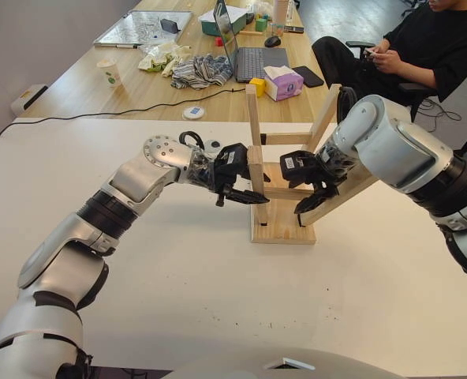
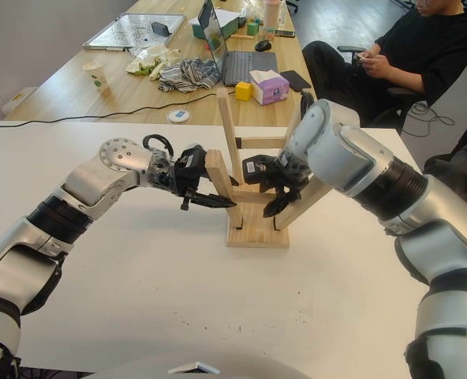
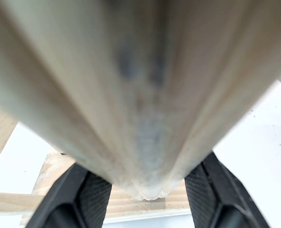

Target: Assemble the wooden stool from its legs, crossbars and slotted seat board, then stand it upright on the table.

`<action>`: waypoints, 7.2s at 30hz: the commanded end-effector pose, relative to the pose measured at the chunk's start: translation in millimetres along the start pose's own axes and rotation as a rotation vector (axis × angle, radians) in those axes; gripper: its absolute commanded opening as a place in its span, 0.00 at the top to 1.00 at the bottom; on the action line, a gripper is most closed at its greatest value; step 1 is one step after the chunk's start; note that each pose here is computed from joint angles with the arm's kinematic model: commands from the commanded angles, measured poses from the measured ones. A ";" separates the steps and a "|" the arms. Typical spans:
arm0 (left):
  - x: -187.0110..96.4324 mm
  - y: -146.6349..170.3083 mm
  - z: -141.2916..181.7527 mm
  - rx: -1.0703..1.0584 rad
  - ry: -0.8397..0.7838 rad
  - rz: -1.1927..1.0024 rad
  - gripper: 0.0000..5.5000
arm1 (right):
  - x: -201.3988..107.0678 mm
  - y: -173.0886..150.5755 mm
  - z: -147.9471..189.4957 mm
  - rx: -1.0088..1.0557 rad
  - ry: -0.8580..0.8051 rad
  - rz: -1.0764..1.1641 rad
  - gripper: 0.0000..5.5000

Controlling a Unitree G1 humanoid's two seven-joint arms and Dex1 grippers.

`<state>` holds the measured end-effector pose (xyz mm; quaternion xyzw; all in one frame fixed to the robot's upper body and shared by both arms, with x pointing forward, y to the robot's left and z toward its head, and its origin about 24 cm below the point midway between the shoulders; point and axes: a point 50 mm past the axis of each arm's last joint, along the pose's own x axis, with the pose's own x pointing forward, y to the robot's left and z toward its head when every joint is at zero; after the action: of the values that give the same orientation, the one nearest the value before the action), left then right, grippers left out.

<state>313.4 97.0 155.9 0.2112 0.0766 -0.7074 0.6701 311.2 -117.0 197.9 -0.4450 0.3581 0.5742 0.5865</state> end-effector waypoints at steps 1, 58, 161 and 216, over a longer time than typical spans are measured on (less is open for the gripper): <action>11.4 -101.7 -150.0 -0.460 0.750 -0.406 0.63 | 20.5 -0.6 -2.8 -0.038 0.038 -0.018 0.60; -78.0 -58.0 -56.8 -0.454 0.140 0.292 0.29 | -166.7 -3.5 -95.3 0.328 -0.553 -0.676 0.23; -80.6 -196.3 -86.1 -0.465 -0.147 0.231 0.02 | 105.5 64.2 -117.2 -0.003 -0.863 -0.197 0.35; -88.8 -31.3 -95.9 -1.213 -0.287 0.377 0.60 | 51.5 -15.0 -58.1 1.352 -0.910 0.286 0.59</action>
<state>300.0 221.6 111.8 -0.2843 0.3081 -0.4478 0.7897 330.4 -159.0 128.7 0.3242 0.4054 0.4317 0.7377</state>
